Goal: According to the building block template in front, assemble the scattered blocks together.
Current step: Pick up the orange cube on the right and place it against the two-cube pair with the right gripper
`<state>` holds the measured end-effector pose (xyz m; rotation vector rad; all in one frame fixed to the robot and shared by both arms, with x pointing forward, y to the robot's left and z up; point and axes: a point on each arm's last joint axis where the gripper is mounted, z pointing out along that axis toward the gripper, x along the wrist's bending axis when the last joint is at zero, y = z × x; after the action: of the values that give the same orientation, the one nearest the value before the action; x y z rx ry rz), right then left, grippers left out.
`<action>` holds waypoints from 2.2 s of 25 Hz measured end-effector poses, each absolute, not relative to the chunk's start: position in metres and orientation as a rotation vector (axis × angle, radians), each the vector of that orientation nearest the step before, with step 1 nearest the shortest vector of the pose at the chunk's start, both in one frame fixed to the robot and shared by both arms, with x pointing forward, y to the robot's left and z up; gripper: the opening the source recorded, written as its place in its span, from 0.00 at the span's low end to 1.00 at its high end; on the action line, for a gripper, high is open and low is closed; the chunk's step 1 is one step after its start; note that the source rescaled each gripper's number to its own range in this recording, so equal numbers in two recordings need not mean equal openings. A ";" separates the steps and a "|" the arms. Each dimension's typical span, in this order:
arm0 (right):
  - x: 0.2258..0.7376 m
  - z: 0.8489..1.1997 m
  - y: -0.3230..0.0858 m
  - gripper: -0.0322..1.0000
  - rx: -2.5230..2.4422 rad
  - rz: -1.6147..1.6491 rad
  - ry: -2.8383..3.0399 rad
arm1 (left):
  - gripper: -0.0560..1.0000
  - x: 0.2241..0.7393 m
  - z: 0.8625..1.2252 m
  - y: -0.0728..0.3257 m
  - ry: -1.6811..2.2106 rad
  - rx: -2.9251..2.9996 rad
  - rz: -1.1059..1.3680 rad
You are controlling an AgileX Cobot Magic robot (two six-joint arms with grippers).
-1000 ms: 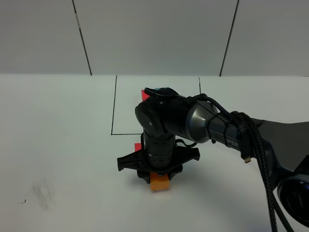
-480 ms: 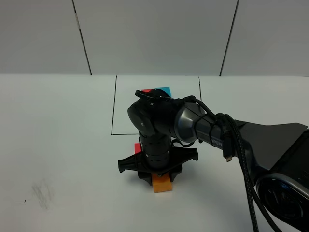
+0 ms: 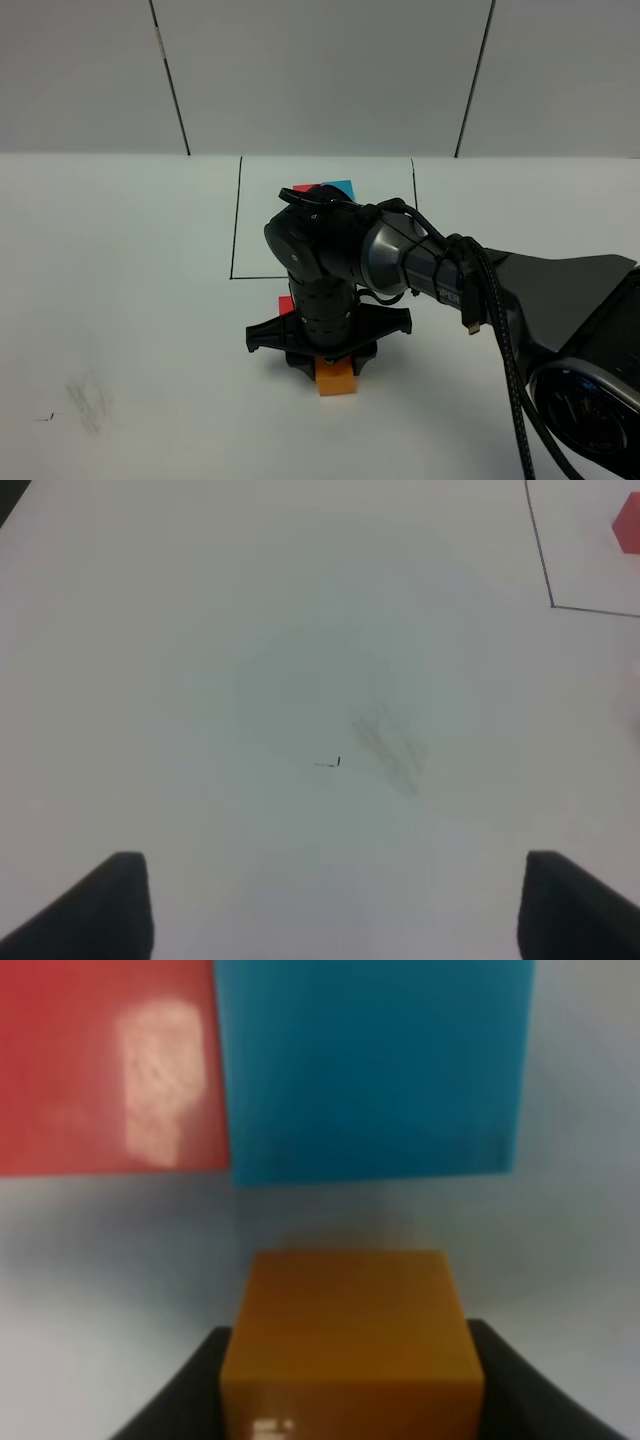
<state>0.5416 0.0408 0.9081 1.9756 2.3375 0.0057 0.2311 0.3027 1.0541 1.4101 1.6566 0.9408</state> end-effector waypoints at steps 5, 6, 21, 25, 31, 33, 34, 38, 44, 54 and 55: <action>0.544 0.908 0.040 0.13 1.952 0.022 2.332 | 0.95 0.231 1.054 0.303 1.657 1.410 0.941; 0.544 0.908 0.041 0.13 1.951 0.024 2.332 | 0.95 0.231 1.054 0.303 1.657 1.410 0.941; 0.551 0.904 0.039 0.13 1.947 0.065 2.366 | 0.95 0.231 1.054 0.303 1.657 1.410 0.941; 0.551 0.904 0.040 0.13 1.941 0.079 2.377 | 0.95 0.231 1.054 0.303 1.657 1.410 0.941; 0.551 0.904 0.041 0.13 1.937 0.106 2.393 | 0.95 0.231 1.054 0.303 1.657 1.410 0.941; 0.552 0.904 0.042 0.13 1.935 0.110 2.395 | 0.95 0.231 1.054 0.303 1.657 1.410 0.941; 0.552 0.904 0.042 0.13 1.937 0.112 2.395 | 0.95 0.231 1.054 0.303 1.657 1.410 0.941; 0.553 0.904 0.041 0.13 1.940 0.113 2.392 | 0.95 0.231 1.054 0.303 1.657 1.410 0.941; 0.559 0.904 0.035 0.13 1.964 0.111 2.374 | 0.95 0.231 1.054 0.303 1.657 1.410 0.941; 0.561 0.904 0.033 0.13 1.974 0.109 2.366 | 0.95 0.231 1.054 0.303 1.657 1.410 0.941; 0.561 0.904 0.033 0.13 1.974 0.109 2.366 | 0.95 0.231 1.054 0.303 1.657 1.410 0.941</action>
<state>0.5613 0.0325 0.9045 1.9739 2.3665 0.1091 0.2311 0.3027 1.0541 1.4101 1.6566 0.9408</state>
